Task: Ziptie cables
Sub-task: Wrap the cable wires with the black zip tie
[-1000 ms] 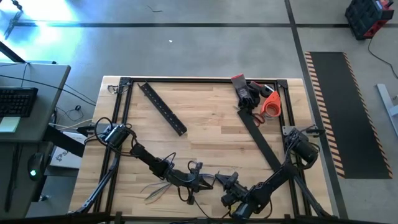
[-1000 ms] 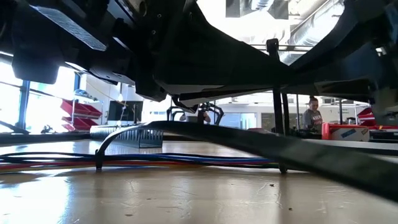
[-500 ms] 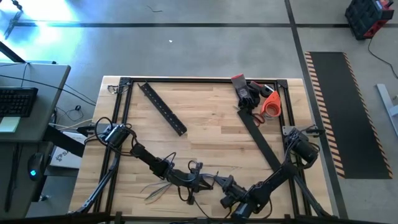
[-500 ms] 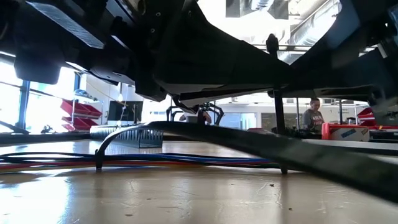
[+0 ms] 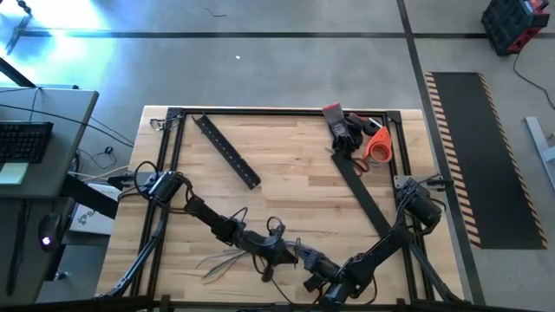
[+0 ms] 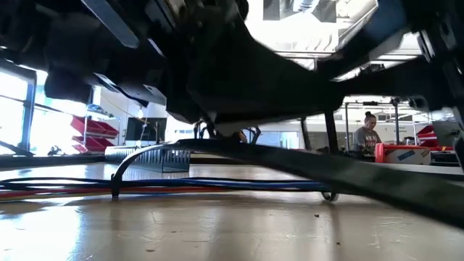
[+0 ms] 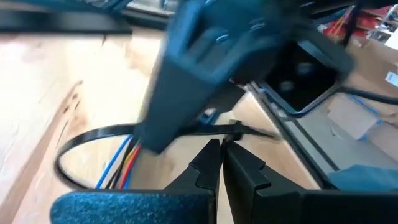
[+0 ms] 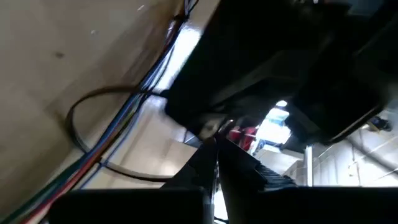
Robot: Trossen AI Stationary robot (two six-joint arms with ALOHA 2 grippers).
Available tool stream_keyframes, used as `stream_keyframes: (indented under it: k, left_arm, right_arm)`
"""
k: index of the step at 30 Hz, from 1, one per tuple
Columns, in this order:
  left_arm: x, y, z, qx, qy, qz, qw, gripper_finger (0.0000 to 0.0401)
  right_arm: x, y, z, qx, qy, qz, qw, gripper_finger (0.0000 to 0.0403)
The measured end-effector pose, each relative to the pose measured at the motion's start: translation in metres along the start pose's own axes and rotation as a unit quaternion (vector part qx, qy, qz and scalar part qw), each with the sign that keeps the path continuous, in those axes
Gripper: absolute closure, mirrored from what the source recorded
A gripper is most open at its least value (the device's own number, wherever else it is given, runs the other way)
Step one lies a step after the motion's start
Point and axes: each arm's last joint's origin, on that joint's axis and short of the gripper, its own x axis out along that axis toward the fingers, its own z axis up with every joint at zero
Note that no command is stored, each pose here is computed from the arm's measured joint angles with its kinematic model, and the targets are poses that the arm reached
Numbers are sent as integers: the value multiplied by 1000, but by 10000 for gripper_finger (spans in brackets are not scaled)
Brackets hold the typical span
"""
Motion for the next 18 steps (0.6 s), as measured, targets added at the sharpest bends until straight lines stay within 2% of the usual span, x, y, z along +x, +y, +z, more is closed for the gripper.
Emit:
stream_keyframes:
  k: [6,9,18]
  left_arm:
    - [2,11,1,-51,18,-8,998,401]
    - [2,12,1,-53,20,-14,998,401]
    - [2,10,2,-55,16,-28,998,401]
  right_arm:
    - [-5,-4,4,-19,-5,-5,1000,403]
    - [-6,-4,4,-40,-7,-5,999,403]
    - [-10,-3,6,-37,-21,0,999,403]
